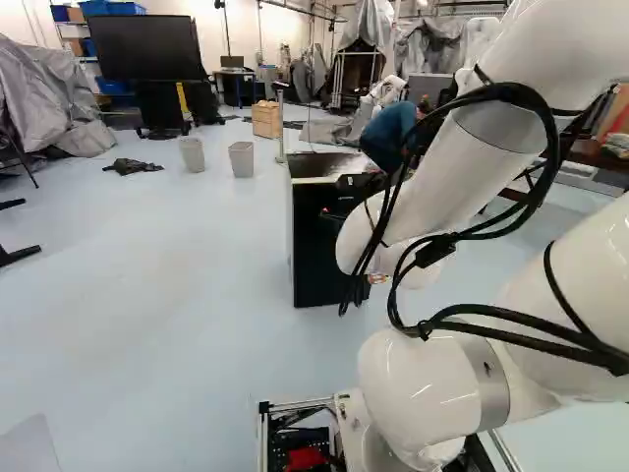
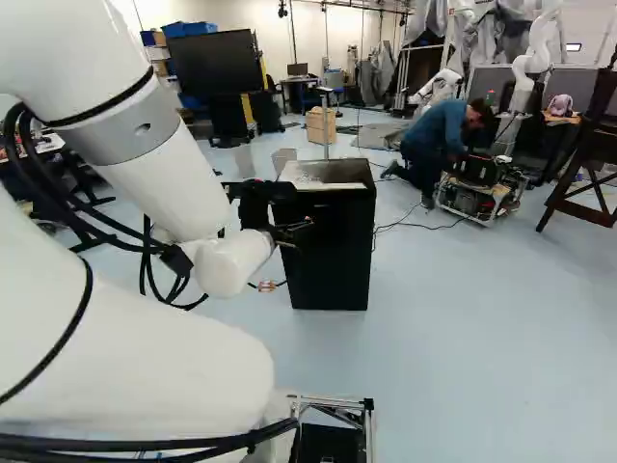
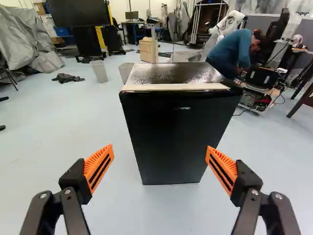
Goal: Grab a drink from the fridge
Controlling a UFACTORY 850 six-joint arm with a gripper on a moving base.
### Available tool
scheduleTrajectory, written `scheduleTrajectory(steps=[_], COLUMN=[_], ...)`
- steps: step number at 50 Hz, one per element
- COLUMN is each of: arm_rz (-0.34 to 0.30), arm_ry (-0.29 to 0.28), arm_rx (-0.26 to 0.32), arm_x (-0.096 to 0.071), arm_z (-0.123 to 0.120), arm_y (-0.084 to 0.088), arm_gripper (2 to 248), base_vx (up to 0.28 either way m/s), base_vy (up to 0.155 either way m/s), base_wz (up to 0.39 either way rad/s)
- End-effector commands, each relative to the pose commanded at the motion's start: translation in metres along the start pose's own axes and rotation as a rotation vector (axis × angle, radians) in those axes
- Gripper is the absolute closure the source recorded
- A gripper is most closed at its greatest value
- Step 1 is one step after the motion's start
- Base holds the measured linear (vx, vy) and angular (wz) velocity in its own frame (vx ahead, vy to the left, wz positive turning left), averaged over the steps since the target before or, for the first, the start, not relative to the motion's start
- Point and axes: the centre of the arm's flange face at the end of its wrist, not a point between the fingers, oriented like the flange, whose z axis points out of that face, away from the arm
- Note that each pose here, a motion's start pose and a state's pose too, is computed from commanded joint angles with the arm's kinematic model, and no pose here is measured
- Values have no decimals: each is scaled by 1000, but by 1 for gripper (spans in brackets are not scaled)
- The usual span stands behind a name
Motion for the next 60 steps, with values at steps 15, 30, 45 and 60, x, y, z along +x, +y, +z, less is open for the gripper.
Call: scheduleTrajectory(steps=[15,30,45,60], arm_rz=[0,0,0,0], arm_ry=[0,0,0,0], arm_rx=[0,0,0,0], arm_x=[0,0,0,0], arm_z=[0,0,0,0], arm_y=[0,0,0,0], arm_gripper=[3,3,3,3], base_vx=[19,35,53,46], base_vy=[10,18,44,66], base_wz=[-4,-10,-18,-21])
